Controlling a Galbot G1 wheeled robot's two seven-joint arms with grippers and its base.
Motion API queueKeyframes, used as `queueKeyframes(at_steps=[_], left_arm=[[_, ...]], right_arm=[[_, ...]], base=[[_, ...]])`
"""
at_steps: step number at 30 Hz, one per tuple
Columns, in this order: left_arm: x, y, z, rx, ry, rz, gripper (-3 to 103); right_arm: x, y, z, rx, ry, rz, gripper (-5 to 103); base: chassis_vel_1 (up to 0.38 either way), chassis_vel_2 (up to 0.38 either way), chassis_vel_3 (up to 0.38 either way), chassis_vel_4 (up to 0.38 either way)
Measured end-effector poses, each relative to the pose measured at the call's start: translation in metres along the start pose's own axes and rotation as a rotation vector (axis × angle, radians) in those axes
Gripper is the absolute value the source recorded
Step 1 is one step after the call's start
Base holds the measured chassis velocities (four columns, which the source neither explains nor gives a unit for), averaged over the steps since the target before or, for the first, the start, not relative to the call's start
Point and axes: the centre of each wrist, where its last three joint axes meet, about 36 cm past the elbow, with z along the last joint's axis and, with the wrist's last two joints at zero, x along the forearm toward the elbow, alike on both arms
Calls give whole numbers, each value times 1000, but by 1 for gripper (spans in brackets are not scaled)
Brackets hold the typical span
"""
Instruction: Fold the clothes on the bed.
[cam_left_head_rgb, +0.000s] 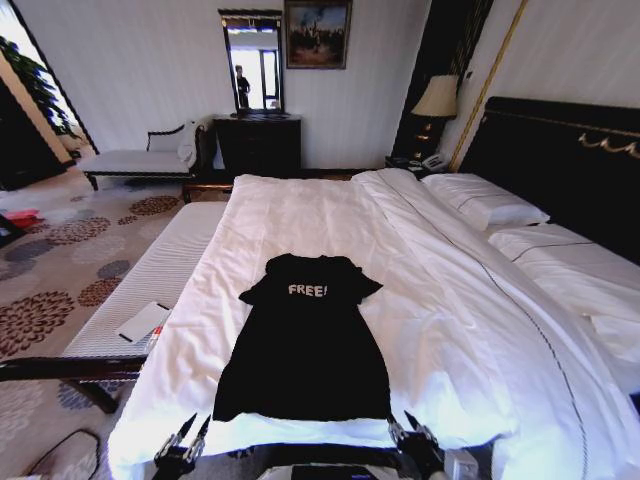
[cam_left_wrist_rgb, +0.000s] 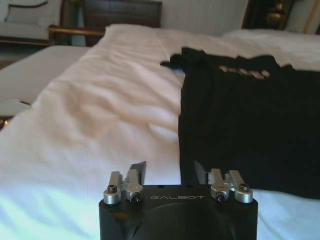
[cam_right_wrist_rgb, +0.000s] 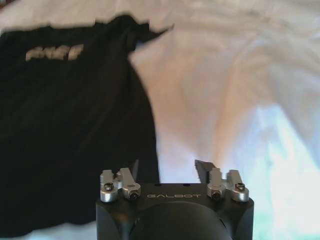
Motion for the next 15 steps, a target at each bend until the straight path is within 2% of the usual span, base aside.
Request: queueKeyframes(at_steps=[1,2,3,4,5,6,7,8,9,11,15], left_arm=[[-6,0,-9,18,-30,-14,64],[-6,0,-9,18,-30,-14,64],[-12,0,-16,27,-52,-23,70],[-18,1,-21,29,-69,-30,76],[-23,1,-26,29,-86,-36,81],[-29,2,-31,29,-103,-38,81],[-34,2,-37,32,-118,-41,86],[-34,2,-37,32,-118,-41,86],[-43,2,-48,34,-142,-38,91],[-54,2,-62,25,-176,-31,98],[-72,5,-79,-3,-201,-23,100]], right_arm=[[-7,-9,-17,-21,-39,-1,75],[-7,-9,-17,-21,-39,-1,75],[-13,-16,-30,-20,-69,-4,80],[-20,-25,-42,-7,-100,-10,80],[-26,-32,-50,7,-118,-13,86],[-34,-41,-62,28,-137,-22,91],[-40,-48,-73,39,-149,-33,91],[-40,-48,-73,39,-149,-33,91],[-51,-59,-91,46,-168,-58,99],[-68,-70,-113,38,-188,-89,100],[-100,-81,-144,12,-216,-134,100]], base=[[0,0,0,0],[0,0,0,0],[0,0,0,0],[0,0,0,0],[0,0,0,0],[0,0,0,0],[0,0,0,0],[0,0,0,0],[0,0,0,0],[0,0,0,0],[0,0,0,0]])
